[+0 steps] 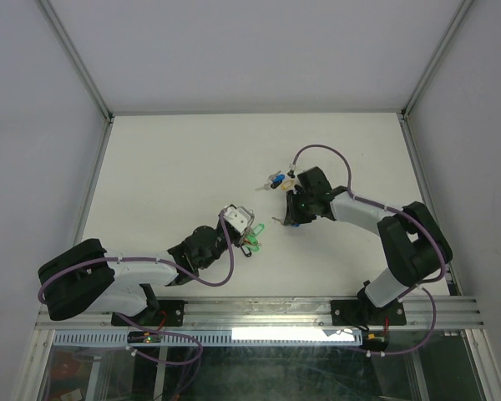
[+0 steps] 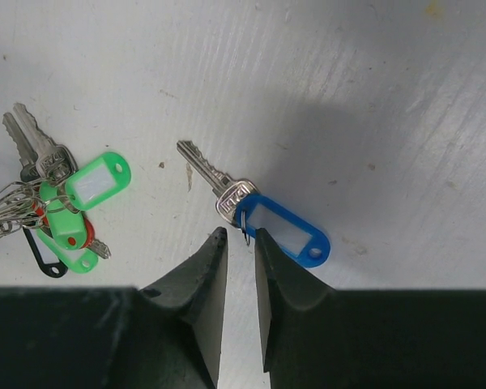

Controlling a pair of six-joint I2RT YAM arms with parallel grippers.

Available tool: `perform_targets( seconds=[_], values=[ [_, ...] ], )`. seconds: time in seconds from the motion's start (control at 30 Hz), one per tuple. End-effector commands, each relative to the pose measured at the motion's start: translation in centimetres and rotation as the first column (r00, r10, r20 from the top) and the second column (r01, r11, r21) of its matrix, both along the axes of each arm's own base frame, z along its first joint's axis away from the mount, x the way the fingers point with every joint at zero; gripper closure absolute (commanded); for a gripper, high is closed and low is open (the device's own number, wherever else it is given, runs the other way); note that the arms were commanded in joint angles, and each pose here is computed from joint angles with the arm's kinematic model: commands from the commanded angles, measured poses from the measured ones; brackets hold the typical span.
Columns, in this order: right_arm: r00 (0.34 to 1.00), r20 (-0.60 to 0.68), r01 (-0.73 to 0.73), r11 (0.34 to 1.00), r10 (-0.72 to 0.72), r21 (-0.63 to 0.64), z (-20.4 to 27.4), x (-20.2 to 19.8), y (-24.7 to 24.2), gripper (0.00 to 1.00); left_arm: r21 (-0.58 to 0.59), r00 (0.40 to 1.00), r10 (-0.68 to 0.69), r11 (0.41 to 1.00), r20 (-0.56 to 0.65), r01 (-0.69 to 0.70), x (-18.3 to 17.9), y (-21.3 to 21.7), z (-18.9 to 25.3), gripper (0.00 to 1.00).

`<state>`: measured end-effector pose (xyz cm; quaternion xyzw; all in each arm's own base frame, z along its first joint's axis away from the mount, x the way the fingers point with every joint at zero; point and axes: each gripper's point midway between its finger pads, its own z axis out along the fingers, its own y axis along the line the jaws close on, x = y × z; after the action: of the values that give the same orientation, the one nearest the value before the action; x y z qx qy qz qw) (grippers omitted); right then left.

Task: Put the keys on the keyring

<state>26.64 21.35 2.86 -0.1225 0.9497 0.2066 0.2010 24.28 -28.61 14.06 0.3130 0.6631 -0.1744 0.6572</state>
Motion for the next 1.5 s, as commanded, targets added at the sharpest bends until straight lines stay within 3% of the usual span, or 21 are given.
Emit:
perform_targets(
  seconds=[0.0, 0.37, 0.73, 0.87, 1.07, 1.3, 1.47],
  values=[
    [0.998, 0.063, -0.014, 0.999, 0.011, 0.039, 1.4, 1.9, 1.1, 0.78, -0.077, 0.999, -0.004, 0.997, 0.050, 0.008, 0.4, -0.6, 2.6, 1.00],
    [0.994, 0.097, -0.047, 0.998, 0.041, 0.051, 2.6, 1.9, 1.2, 1.00, -0.080, 0.999, 0.005, 0.997, 0.053, 0.000, 0.5, -0.4, 2.8, 1.00],
    [0.928, 0.366, -0.117, 0.989, 0.078, 0.086, 10.6, 0.1, 0.0, 1.00, -0.115, 0.997, 0.005, 0.993, 0.078, 0.004, 0.6, -0.6, 5.0, 1.00],
    [0.813, 0.561, -0.235, 0.969, 0.154, 0.074, 14.2, -1.9, 0.6, 1.00, -0.123, 0.993, 0.021, 0.992, 0.115, -0.006, 1.1, -0.8, 6.4, 1.00],
    [0.524, 0.800, -0.436, 0.899, 0.293, -0.043, 17.6, -6.0, 2.2, 1.00, -0.130, 0.984, -0.003, 0.991, 0.176, 0.027, 1.2, -1.5, 7.9, 1.00],
    [0.281, 0.859, -0.513, 0.823, 0.429, -0.243, 18.8, -8.3, 4.1, 1.00, -0.177, 0.980, -0.116, 0.973, 0.165, 0.145, -1.1, -2.1, 7.8, 1.00],
    [0.199, 0.862, -0.461, 0.821, 0.466, -0.337, 19.4, -8.1, 5.3, 1.00, -0.185, 0.977, -0.133, 0.969, 0.164, 0.163, -1.4, -2.2, 8.0, 1.00]
  ],
)
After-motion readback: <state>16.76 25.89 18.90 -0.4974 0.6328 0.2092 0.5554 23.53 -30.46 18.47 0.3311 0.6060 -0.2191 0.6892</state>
